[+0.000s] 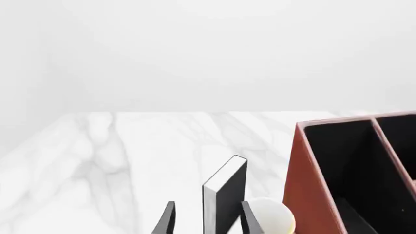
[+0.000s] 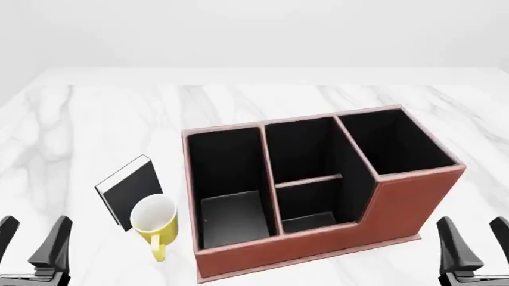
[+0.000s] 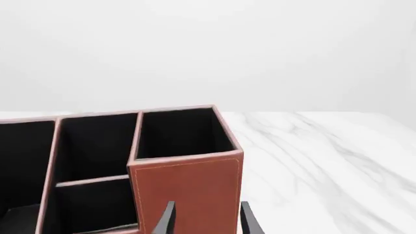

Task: Pick up the book and place it in the back compartment of the caddy.

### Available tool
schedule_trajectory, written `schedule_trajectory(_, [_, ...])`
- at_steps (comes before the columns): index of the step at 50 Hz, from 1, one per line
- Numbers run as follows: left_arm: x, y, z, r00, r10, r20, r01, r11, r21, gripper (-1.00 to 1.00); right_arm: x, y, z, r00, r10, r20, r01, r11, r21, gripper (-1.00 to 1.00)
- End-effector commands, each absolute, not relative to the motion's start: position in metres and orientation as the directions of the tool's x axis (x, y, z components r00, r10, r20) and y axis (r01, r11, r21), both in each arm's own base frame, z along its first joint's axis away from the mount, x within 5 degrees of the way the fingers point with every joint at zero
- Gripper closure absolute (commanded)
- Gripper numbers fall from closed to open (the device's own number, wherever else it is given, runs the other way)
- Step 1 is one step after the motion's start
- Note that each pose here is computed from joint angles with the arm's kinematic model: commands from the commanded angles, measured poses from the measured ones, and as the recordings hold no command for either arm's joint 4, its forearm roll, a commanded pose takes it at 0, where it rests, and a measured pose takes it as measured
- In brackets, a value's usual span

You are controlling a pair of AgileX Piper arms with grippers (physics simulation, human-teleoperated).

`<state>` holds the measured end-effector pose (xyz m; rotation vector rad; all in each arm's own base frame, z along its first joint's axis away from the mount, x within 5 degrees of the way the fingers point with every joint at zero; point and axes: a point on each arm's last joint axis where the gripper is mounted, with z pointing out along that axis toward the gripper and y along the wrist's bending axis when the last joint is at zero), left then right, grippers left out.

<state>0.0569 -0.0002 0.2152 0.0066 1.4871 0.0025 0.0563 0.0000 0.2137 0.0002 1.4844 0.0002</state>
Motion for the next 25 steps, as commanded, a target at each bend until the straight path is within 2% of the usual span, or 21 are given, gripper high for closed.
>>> schedule_trajectory(1, [0.061,-0.001,0.228,0.079,0.042,-0.996,0.005,0.999,0.043,-1.0,0.057,0.0,0.215,0.085,0.001,-0.996,0.0,1.0,0.001,-1.0])
schedule_trajectory(18, [0.079,-0.006,0.272,0.045,0.122,-0.992,0.071,0.99,0.125,-1.0,0.056,0.0,0.215,0.085,0.001,-0.996,0.0,1.0,0.001,-1.0])
schedule_trajectory(25, [0.085,-0.009,0.312,0.052,0.136,-0.989,0.097,0.985,0.141,-1.0,0.056,0.0,0.215,0.085,0.0,-0.996,0.0,1.0,0.0,-1.0])
